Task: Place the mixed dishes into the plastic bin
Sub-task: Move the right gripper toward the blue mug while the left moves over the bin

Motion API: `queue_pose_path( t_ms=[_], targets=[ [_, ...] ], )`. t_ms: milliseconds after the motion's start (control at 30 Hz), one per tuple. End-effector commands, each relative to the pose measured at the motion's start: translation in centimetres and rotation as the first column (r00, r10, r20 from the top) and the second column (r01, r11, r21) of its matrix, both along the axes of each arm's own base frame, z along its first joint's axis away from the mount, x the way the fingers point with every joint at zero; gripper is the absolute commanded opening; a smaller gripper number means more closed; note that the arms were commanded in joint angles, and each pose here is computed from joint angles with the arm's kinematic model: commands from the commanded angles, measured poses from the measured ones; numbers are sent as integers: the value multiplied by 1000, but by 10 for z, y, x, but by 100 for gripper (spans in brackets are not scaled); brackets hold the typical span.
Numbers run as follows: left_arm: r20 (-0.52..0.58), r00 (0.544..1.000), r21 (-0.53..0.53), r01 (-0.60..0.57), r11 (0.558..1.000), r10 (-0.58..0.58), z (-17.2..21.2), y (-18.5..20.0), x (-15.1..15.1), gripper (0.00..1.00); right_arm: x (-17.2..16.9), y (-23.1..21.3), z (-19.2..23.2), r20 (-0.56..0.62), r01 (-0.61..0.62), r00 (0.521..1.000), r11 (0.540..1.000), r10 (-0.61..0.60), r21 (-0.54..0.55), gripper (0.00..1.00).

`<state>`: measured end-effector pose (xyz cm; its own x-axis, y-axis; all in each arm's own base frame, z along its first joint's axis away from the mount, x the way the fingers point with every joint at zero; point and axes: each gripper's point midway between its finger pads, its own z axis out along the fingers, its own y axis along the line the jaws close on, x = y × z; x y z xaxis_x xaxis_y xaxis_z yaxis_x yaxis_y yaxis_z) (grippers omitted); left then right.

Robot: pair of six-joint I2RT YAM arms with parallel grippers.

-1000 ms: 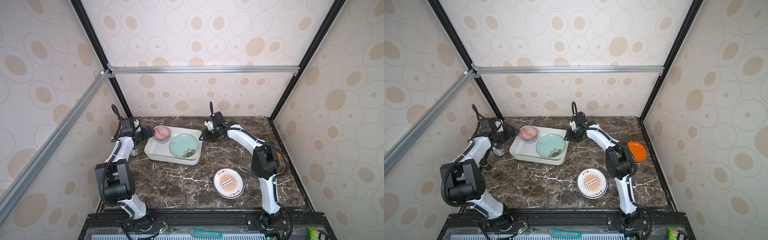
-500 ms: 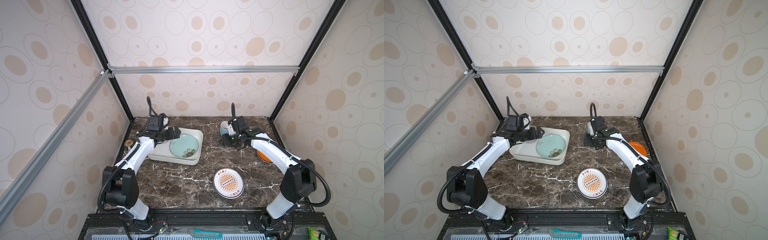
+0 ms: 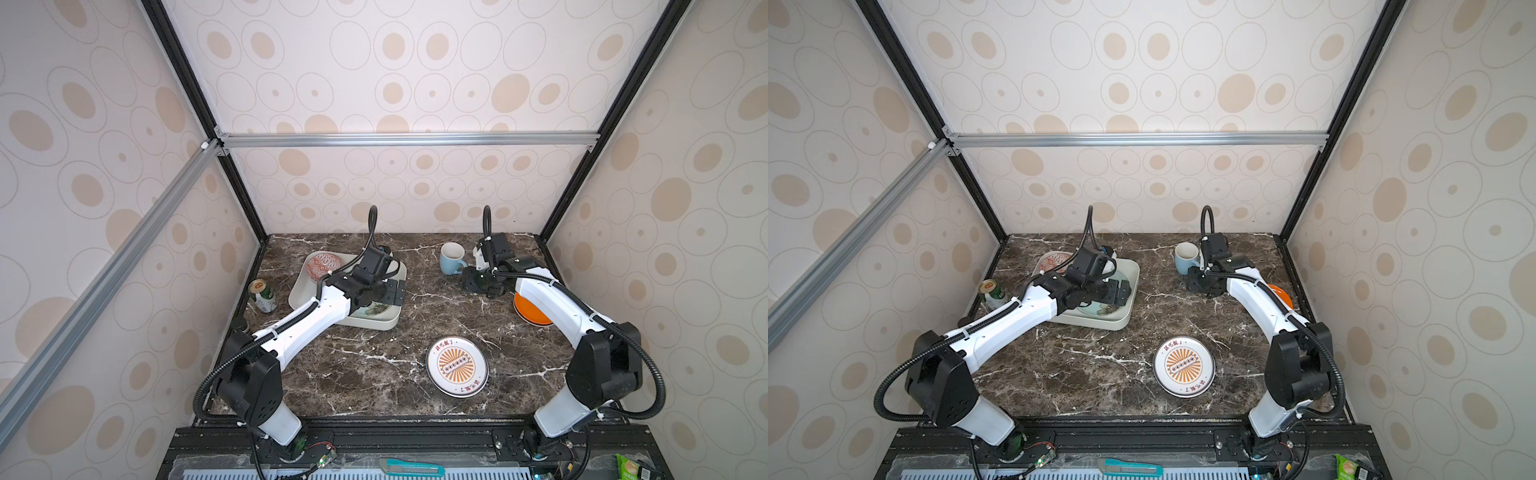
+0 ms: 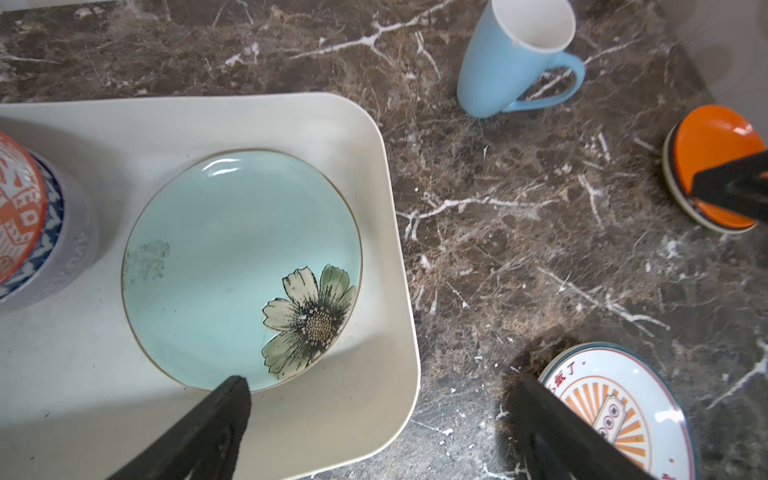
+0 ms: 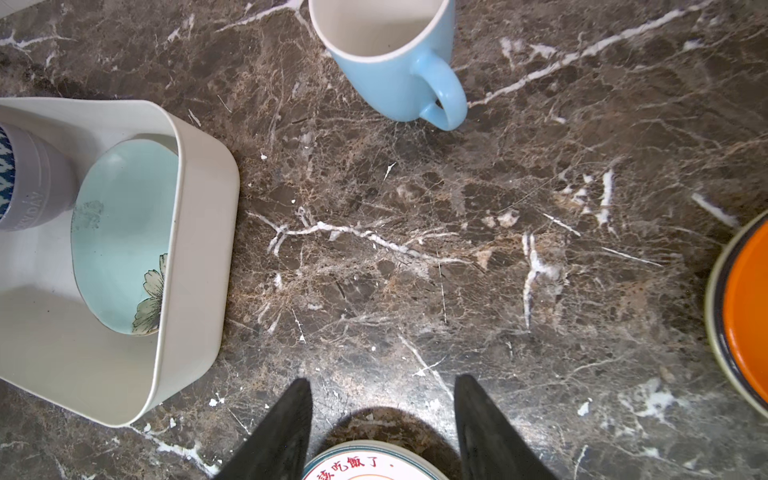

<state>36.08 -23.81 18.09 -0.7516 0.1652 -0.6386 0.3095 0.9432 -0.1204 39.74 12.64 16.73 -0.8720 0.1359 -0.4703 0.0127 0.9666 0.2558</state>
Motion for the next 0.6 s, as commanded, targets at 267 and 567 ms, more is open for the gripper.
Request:
queue_pose_path(
  t_ms=[267,567],
  targets=[
    [-51,999,165,10,986,-1,-42,21,-28,95,22,-14,8,19,35,999,998,-36,52,58],
    [-124,990,171,81,982,-60,-72,-13,-10,73,43,-11,5,11,34,999,997,-35,72,58]
  ],
)
